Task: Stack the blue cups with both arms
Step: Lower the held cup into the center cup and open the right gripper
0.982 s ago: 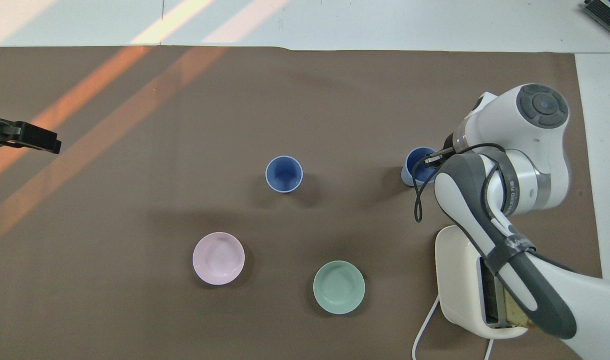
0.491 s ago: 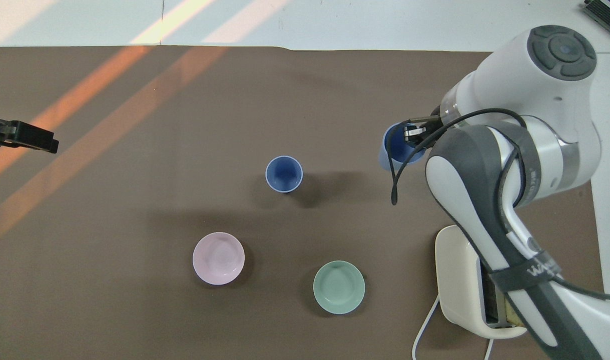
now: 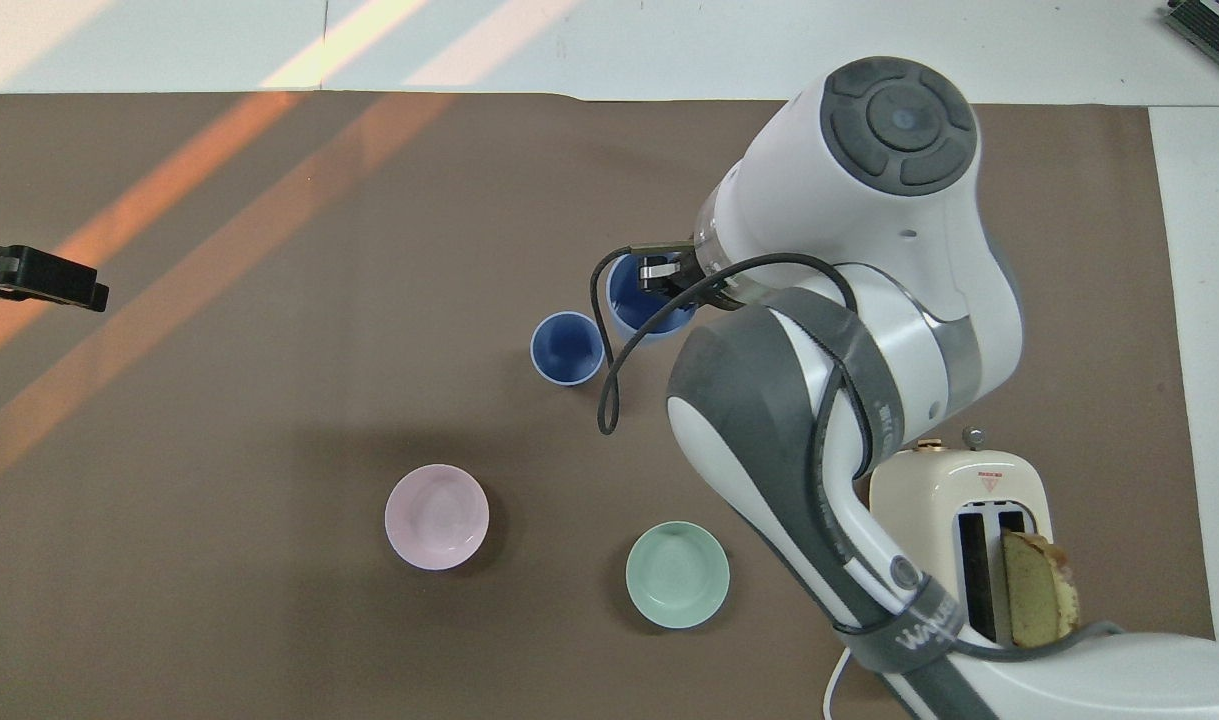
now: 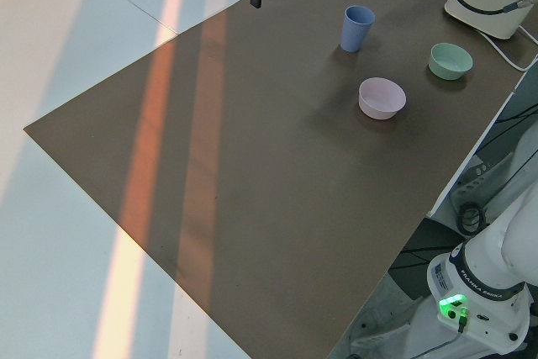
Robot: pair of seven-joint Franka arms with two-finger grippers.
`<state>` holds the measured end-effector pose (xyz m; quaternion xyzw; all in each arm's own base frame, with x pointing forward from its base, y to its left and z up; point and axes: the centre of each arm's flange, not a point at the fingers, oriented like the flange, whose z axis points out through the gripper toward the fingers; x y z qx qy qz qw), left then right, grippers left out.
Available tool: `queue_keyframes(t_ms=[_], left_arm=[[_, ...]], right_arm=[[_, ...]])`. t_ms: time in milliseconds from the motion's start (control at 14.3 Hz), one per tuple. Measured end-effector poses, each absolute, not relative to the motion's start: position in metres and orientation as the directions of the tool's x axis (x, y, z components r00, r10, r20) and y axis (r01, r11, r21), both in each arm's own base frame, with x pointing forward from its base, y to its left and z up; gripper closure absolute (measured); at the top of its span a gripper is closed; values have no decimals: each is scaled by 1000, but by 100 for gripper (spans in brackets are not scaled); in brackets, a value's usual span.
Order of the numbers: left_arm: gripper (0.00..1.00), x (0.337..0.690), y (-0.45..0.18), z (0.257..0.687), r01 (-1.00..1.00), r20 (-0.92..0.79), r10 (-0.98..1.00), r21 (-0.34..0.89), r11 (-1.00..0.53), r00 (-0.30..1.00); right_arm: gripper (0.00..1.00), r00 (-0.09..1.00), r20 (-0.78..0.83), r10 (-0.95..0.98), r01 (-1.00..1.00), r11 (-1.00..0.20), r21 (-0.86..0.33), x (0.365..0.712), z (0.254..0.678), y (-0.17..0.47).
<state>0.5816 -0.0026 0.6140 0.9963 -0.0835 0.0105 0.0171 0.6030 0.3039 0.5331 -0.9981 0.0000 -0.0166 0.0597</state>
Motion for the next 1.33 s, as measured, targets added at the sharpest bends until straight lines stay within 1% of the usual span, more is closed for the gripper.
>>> queue_keyframes(t_ms=[210,421,911,1332], left_arm=[[0,580,4,616,-153,28,-152,48,-987,988],[0,580,6,617,-149,29,-148,49,-988,989],[0,580,7,616,-147,29,-145,50,-988,989],[0,580,7,616,-146,29,-145,51,-988,989]], right_arm=[[95,999,32,-6,-2,-992,-125,590,537,329],[95,1000,24,14,17,-992,-123,585,530,343],[95,999,43,14,20,-989,-143,597,500,354],[95,999,29,24,27,-990,-135,595,472,361]])
